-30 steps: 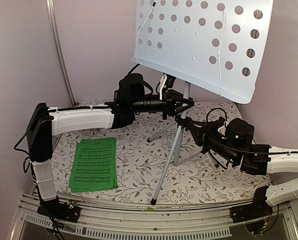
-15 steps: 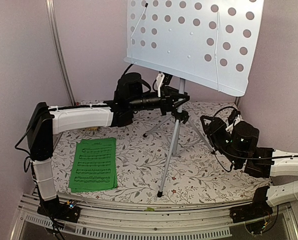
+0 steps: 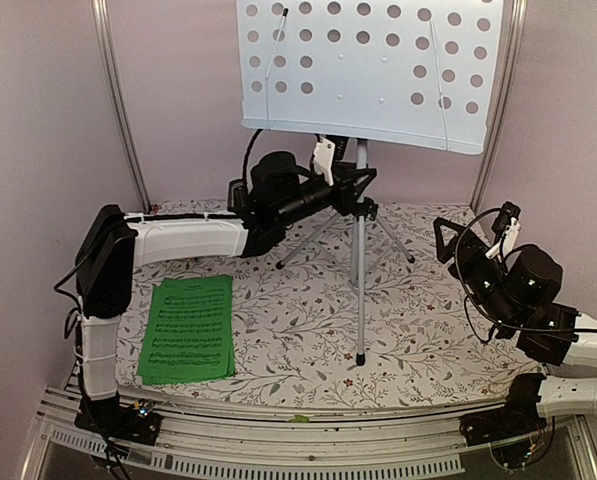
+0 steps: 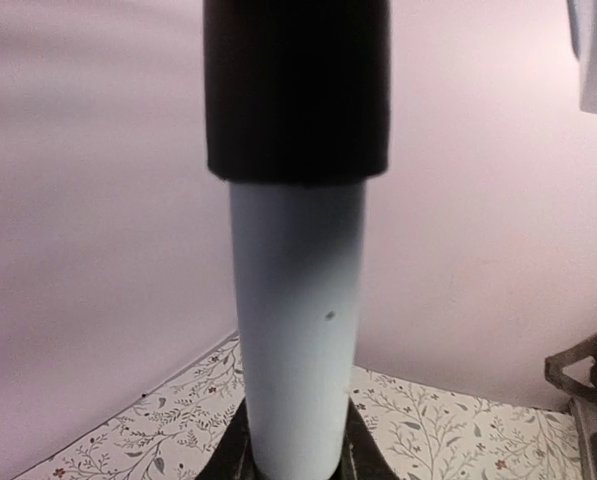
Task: Set up the instrument practice props
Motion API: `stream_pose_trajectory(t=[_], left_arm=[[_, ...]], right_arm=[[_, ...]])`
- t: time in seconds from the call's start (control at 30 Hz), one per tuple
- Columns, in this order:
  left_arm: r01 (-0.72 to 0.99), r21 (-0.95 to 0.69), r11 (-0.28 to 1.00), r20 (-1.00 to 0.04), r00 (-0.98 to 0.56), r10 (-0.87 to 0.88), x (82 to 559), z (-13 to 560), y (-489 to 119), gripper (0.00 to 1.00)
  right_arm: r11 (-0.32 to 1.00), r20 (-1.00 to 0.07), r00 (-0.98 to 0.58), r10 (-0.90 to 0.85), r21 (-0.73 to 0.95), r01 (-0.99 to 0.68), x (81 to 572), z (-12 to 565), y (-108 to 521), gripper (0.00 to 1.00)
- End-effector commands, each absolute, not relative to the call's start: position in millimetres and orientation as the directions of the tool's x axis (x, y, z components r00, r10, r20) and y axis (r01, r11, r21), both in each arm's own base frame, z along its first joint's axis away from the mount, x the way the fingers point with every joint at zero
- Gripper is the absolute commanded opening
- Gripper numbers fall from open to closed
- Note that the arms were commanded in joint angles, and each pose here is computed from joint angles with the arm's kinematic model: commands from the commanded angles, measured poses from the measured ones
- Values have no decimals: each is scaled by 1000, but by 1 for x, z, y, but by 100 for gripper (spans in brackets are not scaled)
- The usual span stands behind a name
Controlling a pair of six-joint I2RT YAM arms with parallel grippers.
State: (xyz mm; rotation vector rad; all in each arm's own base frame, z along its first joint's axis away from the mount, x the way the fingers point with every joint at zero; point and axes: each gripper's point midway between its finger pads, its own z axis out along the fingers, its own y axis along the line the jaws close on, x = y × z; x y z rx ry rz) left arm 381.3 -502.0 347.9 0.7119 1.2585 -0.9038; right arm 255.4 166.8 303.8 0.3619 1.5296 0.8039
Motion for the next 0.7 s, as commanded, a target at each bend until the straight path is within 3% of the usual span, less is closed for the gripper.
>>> stream_pose_trajectory(t=[0.0, 0.43, 0.67], left_arm=[[792, -21, 610, -899, 252, -358, 387, 420, -493, 0], [585, -44, 810, -899, 330, -288, 381, 409, -504, 0], [529, -42, 848, -917, 316, -242, 366, 404, -508, 0]], right_arm=[[803, -854, -136, 501, 518, -296, 254, 306, 170, 80], [821, -915, -214, 342, 402, -406, 255, 302, 199, 87], [817, -923, -268, 277, 373, -439, 258, 290, 217, 88]])
